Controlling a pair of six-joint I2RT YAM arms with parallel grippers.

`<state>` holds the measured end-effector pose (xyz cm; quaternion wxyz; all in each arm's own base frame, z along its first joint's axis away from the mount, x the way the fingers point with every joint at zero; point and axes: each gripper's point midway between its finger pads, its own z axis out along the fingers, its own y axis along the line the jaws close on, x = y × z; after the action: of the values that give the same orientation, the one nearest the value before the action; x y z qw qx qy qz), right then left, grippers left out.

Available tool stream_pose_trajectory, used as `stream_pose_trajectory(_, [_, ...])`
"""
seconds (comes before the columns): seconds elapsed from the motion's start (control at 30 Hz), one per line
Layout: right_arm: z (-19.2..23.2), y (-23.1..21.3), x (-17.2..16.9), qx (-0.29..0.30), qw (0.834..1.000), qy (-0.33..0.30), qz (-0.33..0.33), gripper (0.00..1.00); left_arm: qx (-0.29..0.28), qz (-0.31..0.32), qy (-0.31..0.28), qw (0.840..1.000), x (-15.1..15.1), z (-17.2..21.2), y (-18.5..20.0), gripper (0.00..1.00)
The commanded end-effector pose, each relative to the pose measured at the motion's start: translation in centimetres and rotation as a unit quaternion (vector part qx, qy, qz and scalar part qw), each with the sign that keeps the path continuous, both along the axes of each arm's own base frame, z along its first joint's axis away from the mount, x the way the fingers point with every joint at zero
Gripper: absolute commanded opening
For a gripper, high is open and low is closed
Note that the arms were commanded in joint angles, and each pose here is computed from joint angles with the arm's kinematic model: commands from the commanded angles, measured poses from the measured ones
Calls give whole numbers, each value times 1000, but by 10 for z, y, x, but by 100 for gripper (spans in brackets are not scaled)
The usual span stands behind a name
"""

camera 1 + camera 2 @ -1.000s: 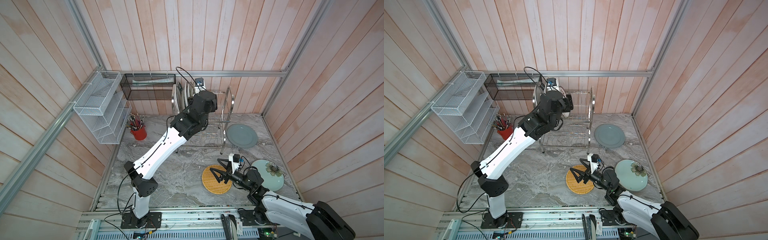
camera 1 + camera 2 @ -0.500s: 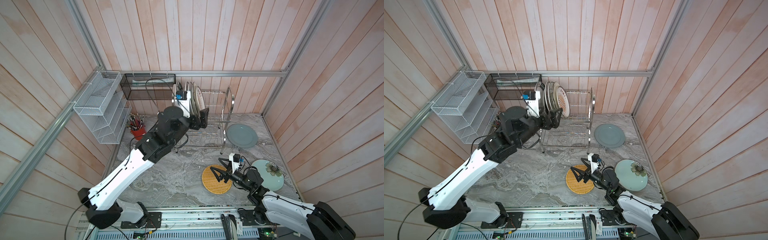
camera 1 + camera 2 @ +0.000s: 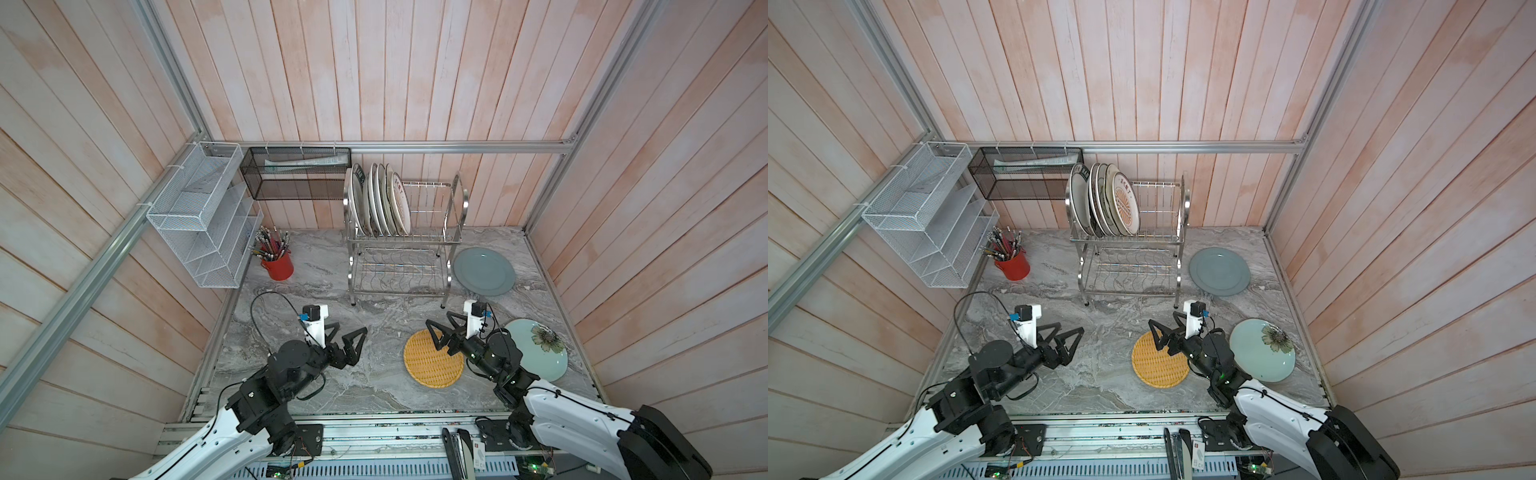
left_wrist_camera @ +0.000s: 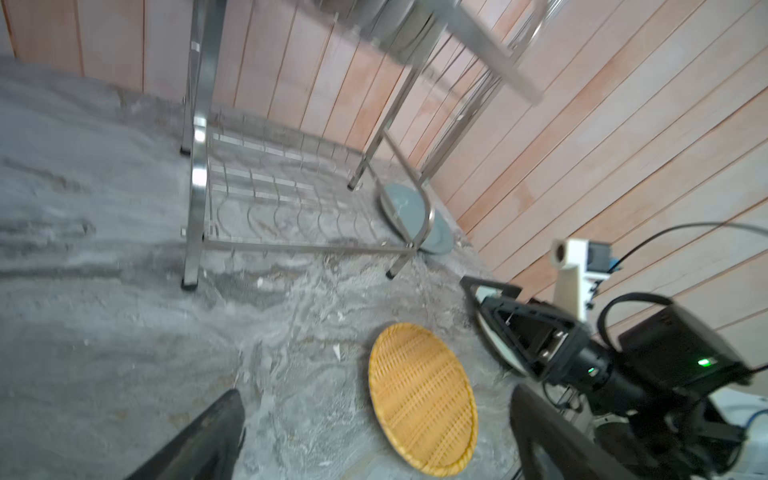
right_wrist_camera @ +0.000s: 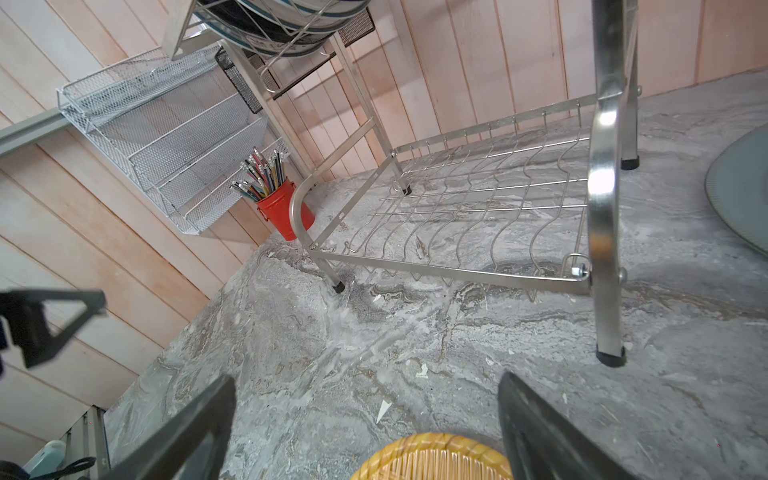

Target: Load the plates into the dish rack

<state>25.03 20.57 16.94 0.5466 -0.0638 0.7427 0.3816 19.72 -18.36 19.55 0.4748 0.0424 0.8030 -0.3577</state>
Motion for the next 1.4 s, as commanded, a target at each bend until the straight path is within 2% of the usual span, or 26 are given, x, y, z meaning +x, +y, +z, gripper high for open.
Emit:
stream_pose_trajectory(0.0, [-8,-11,8,-26,998,50,-41,98,-86,-15,36,996,-5,-20,-13,100])
stream_pose_trajectory(0.23, [-47,-59,-6,-54,976,179,-113,98,-84,-29,82,993,-2,-67,-26,100])
stream_pose_trajectory(0.4, [-64,-69,-19,-9,964,245,-99,97,-79,-48,107,990,2,-82,-41,100])
stream_pose_trajectory(0.63, [-90,-73,-24,-7,949,299,-95,95,-93,-69,145,983,4,-95,-58,100])
stream_pose_trajectory(0.97, [-119,-69,-28,9,937,341,-80,87,-107,-97,205,968,-3,-118,-76,100])
stream_pose_trajectory(1.07, [-123,-65,-32,11,934,352,-66,84,-100,-101,219,965,-2,-123,-83,97])
stream_pose_trajectory(1.2, [-122,-54,-41,31,935,353,-25,74,-89,-107,234,962,-1,-130,-92,93])
stream_pose_trajectory(1.37, [-129,-56,-46,40,932,358,-31,67,-92,-113,245,959,1,-134,-102,91])
